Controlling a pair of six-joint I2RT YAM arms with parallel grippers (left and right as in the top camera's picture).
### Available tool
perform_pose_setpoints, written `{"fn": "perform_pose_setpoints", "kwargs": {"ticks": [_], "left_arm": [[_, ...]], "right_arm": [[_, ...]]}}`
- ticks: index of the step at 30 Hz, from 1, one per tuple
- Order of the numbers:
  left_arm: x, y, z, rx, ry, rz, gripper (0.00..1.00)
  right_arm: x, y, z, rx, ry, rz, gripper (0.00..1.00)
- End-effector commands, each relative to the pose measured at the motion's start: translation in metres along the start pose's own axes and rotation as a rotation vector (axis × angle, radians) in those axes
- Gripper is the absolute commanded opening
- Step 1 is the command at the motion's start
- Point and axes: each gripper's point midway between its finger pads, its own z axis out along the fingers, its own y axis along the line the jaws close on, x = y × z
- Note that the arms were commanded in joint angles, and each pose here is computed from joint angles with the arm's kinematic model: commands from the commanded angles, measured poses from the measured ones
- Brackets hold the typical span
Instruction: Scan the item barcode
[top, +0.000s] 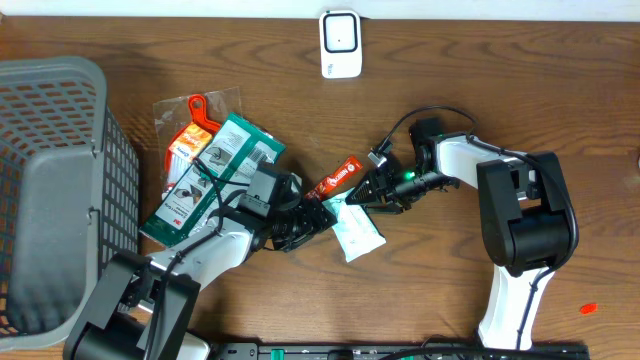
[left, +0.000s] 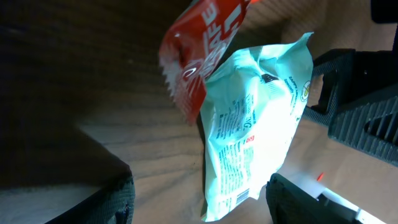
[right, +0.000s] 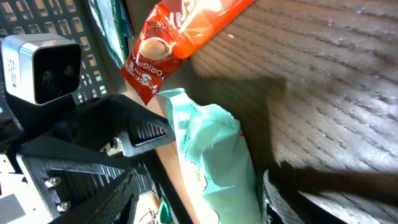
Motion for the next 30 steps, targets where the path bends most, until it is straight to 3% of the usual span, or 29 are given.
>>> {"fn": "perform_pose_setpoints", "kwargs": {"ticks": [1, 16, 21, 30], "left_arm": [[-0.006, 0.033, 0.009, -0.131, -0.053, -0.056, 0.69], [0.003, 0.044, 0.039, -0.069, 0.043, -0.140, 0.63], [0.016, 0.036, 0.038, -0.025, 0.114, -0.124, 0.53], [0.023, 0.043, 0.037, -0.051, 0.140, -0.142, 0.53]], "right_arm": [[0.026, -0.074, 0.014, 0.290, 0.081, 0.085, 0.60], [0.027, -0.073, 0.014, 0.285, 0.082, 0.116, 0.59], [0.022, -0.076, 0.007, 0.280, 0.058, 0.131, 0.60], [0.021, -0.080, -0.002, 0.272, 0.040, 0.161, 0.61]]}}
